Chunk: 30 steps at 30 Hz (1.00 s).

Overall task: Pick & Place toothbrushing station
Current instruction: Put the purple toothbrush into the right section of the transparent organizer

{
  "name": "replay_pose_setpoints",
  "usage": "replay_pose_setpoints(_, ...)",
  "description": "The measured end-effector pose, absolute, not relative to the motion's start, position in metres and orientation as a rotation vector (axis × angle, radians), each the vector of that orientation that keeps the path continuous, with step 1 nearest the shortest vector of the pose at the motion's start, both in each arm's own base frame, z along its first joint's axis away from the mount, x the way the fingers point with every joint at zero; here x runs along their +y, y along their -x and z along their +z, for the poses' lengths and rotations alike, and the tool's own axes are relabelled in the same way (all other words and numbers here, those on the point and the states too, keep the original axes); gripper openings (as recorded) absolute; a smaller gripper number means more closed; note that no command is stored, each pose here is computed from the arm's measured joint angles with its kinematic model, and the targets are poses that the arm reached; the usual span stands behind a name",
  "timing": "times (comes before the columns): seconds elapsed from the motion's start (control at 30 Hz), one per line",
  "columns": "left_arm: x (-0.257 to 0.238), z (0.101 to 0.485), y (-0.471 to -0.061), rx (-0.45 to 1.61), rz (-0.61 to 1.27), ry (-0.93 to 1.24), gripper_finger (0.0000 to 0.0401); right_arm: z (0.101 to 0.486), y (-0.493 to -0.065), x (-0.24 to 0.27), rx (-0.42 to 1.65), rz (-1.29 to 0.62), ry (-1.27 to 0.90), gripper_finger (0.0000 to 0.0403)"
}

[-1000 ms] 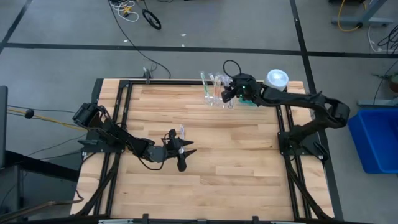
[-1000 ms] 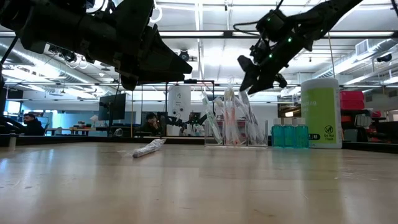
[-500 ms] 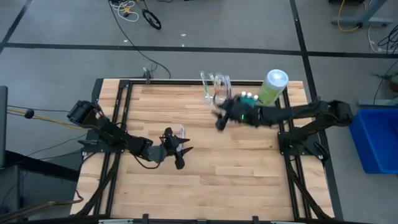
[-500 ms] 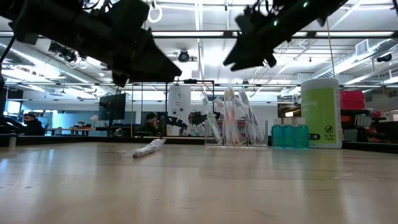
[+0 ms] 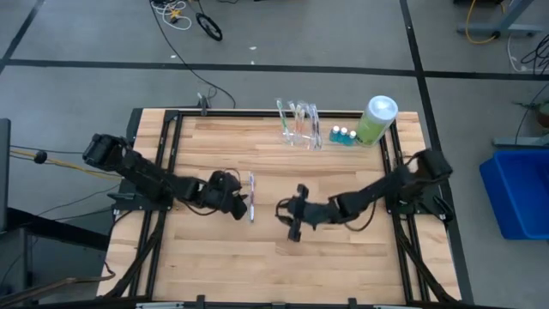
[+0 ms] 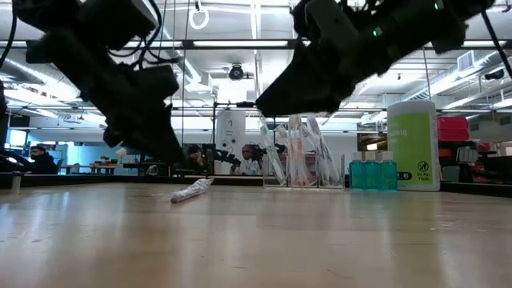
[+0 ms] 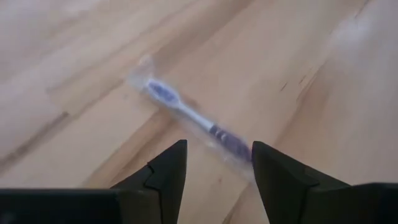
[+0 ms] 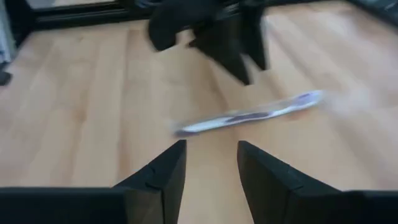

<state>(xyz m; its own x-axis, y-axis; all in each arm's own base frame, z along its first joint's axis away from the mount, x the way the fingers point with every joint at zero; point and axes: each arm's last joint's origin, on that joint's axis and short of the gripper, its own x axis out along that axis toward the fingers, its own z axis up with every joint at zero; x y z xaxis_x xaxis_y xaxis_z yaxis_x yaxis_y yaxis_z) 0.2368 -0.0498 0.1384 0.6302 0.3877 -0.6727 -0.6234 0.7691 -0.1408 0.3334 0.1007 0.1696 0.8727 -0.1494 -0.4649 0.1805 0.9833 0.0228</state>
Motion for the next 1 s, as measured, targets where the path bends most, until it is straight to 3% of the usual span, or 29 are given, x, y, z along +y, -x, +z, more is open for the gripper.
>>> replay_pose_setpoints(0.2,-0.039,0.13,-0.233,0.681,0.609,0.453,0.0215,0.136,-0.341,0.125,0.434,-0.169,-0.112,0.0139)
replay_pose_setpoints(0.43,-0.036,0.13,-0.236,0.577,0.684,0.532,0.026,0.13,-0.345,0.13,0.367,-0.199,-0.091,0.0122)
replay_pose_setpoints(1.0,-0.034,0.093,-0.259,0.463,0.754,0.558,0.0221,0.132,-0.346,0.129,0.341,-0.216,-0.07,0.0085)
